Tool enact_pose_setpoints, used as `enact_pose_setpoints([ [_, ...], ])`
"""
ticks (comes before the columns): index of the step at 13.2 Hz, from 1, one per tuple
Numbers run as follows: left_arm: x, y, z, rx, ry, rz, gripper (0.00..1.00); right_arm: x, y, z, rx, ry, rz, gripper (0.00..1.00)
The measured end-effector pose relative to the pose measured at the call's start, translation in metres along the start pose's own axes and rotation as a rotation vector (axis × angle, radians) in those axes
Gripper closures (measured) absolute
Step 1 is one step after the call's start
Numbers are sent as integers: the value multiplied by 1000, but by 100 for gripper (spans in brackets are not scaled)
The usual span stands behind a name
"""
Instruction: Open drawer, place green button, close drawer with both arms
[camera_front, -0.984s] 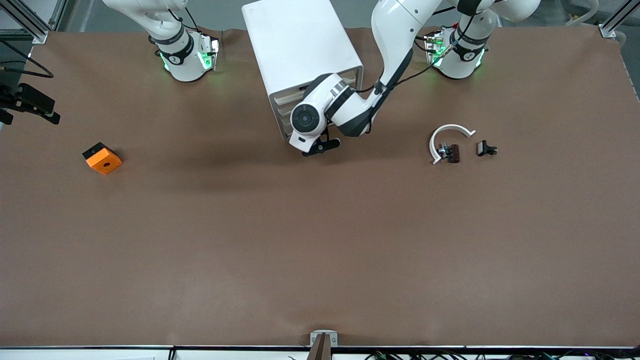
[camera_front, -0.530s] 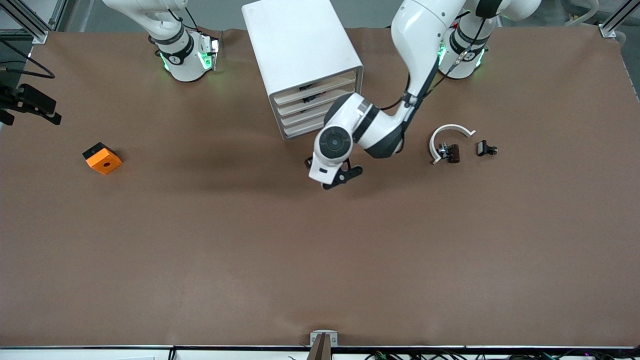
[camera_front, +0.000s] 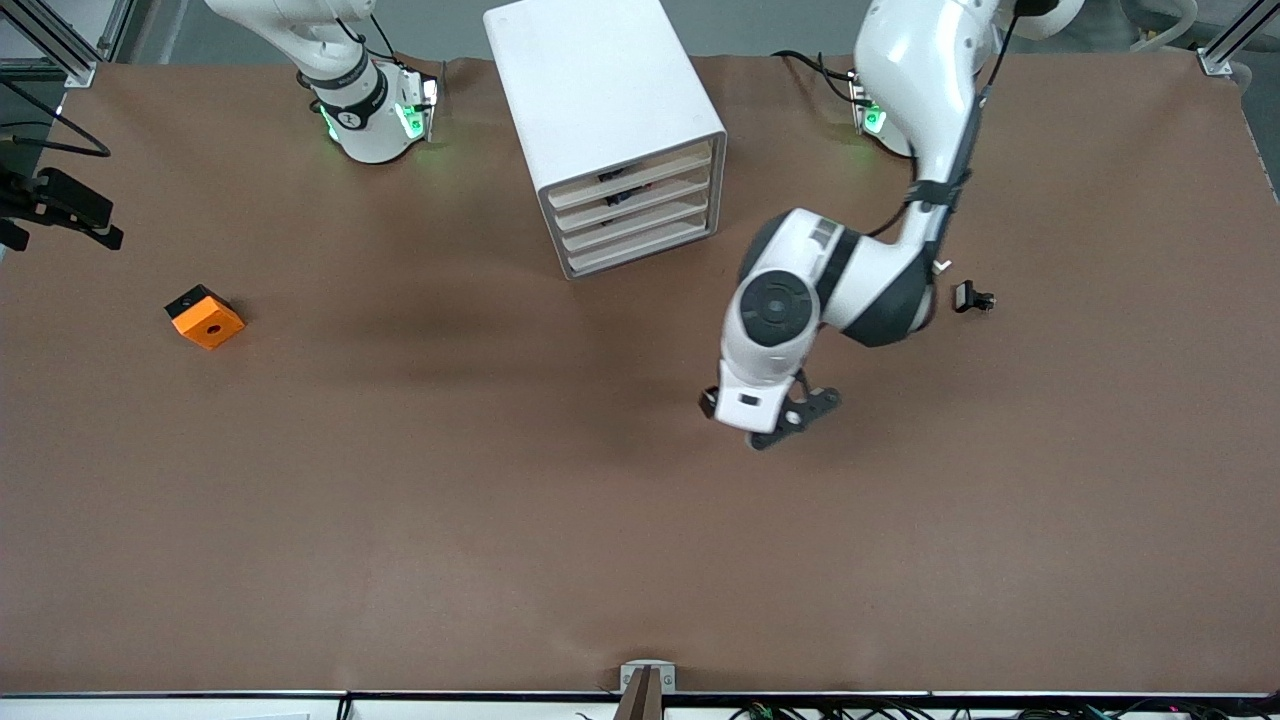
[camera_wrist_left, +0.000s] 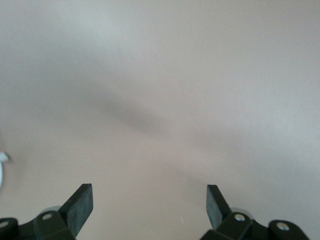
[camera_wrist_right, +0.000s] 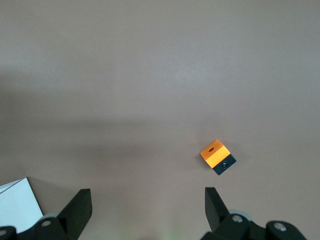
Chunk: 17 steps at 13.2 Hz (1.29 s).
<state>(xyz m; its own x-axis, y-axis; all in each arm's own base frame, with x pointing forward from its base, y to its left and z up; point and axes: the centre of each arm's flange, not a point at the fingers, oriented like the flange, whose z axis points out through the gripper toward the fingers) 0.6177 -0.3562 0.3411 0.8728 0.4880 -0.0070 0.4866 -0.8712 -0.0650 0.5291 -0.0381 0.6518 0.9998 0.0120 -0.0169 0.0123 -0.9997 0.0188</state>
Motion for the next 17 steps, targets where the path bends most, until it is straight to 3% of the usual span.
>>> enact_pose_setpoints([
  [3, 94, -75, -50, -56, 30, 20, 0, 0, 0, 0, 0, 1, 0, 0],
  [6, 149, -147, -89, -72, 31, 57, 0, 0, -1, 0, 0, 1, -2, 0],
  [11, 175, -229, -145, -73, -2, 146, 0, 0, -2, 0, 0, 1, -4, 0],
  [17, 185, -286, -184, -92, 4, 306, 0, 0, -2, 0, 0, 1, -4, 0],
])
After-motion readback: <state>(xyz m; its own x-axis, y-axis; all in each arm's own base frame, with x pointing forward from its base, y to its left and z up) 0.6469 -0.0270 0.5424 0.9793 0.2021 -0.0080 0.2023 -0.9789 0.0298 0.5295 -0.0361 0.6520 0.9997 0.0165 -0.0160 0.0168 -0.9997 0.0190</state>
